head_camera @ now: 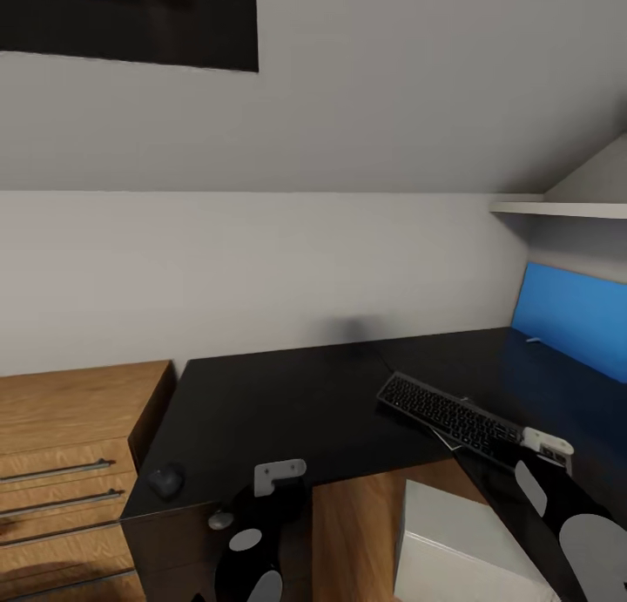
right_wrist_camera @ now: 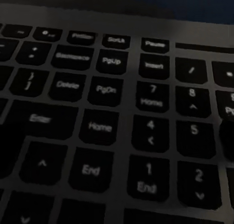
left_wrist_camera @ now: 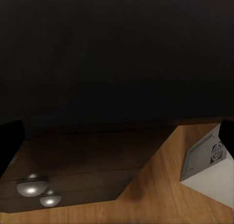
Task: In the bedroom, organize the workspace by keeping the computer under the desk, ensuring the monitor is on the desk, placing the keyboard on the desk next to the monitor, placing the mouse on the desk next to the keyboard, moving the folder from the swivel chair onto the desk next to the mouse, stacking the notebook on top of the folder with the pen on top of the notebook, and positioning the swivel chair next to the desk.
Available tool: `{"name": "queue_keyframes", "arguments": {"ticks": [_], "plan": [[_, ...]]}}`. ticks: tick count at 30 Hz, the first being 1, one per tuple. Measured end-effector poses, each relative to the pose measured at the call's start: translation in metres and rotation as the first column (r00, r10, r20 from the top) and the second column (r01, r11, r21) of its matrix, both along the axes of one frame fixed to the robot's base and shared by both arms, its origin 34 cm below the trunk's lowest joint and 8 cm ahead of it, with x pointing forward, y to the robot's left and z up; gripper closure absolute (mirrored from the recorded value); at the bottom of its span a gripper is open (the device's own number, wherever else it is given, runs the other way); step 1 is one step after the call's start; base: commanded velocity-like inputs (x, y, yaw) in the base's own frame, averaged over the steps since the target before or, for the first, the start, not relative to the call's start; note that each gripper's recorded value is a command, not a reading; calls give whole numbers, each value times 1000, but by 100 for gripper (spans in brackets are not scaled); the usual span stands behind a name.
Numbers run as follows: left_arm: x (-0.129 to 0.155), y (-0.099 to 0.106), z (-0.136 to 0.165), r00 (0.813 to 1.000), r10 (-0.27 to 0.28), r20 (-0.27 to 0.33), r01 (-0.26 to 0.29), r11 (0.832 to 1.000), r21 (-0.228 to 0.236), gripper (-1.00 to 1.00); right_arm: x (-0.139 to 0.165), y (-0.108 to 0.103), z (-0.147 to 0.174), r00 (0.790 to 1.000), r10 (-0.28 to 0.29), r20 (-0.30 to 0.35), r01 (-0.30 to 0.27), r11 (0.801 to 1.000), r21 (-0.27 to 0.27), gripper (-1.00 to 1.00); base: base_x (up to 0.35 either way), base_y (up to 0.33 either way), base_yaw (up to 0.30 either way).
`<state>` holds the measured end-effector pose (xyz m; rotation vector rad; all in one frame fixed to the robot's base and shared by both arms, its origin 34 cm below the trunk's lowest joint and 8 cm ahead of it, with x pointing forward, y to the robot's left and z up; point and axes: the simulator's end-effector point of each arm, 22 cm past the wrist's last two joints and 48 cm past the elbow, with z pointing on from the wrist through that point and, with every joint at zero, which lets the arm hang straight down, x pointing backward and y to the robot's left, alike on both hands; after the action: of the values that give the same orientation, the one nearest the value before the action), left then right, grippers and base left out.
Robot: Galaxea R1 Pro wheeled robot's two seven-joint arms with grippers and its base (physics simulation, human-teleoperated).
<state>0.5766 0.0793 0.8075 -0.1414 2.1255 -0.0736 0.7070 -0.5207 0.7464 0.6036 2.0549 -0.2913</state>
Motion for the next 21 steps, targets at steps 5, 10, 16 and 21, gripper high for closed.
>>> {"name": "queue_keyframes", "arguments": {"ticks": [5,10,16,21], "plan": [[0,0,0,1000,-1,0,1,1000,0,-100,1,3,0,1000,3,1,-3,1000,2,-100,-168,157,0],[0,-1,0,1000,-2,-1,2,1000,0,-100,1,4,-1,1000,4,1,-4,1000,5,-100,-176,157,0],[-2,-4,-2,1000,-7,-12,7,1000,-16,-100,1,4,-2,1000,5,-2,-5,1000,4,-100,-189,165,0],[-2,-4,-3,1000,-7,-13,7,1000,-19,-100,1,4,-2,1000,8,-4,-8,1000,1,-100,-32,26,0]]}}
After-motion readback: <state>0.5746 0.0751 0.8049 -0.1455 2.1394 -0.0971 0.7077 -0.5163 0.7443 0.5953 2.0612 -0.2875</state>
